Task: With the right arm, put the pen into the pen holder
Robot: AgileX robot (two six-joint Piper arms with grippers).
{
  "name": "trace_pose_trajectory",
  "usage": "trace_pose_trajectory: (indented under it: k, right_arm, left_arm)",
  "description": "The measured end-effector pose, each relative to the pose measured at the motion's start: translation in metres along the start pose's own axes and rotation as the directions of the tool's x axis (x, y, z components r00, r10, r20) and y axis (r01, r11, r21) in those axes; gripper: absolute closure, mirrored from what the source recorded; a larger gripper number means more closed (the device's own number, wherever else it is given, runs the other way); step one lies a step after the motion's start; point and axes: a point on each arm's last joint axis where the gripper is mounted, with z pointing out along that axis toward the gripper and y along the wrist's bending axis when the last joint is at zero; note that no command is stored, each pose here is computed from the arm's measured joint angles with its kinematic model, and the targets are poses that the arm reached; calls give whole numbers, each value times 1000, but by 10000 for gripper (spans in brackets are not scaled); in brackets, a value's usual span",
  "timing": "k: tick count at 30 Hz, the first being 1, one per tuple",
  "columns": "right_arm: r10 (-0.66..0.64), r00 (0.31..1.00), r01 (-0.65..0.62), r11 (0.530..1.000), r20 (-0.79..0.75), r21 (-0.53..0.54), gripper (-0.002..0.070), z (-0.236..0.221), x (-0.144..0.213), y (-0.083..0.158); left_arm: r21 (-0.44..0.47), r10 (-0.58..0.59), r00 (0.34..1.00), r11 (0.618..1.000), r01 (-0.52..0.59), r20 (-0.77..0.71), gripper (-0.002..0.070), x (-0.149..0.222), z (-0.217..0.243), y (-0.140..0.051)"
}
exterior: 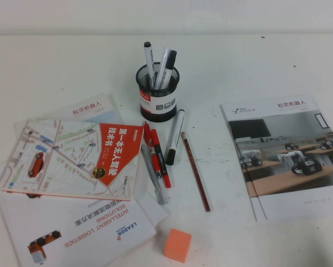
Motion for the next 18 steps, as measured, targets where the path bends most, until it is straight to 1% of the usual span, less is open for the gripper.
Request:
trace_pose_trajectory:
  k: [3,10,18]
  right_arm:
    - [0,1000,0,1000,0,0,695,0,0,0]
    - [0,1000,0,1000,0,0,695,0,0,0]
    - [0,1000,0,1000,0,0,695,0,0,0]
  left_arm:
    - [0,0,1000,1000,0,0,678,0,0,0]
    - [18,-45,999,999,45,-3,678,0,0,-2]
    - [19,-46,999,999,46,-3,677,0,0,-2]
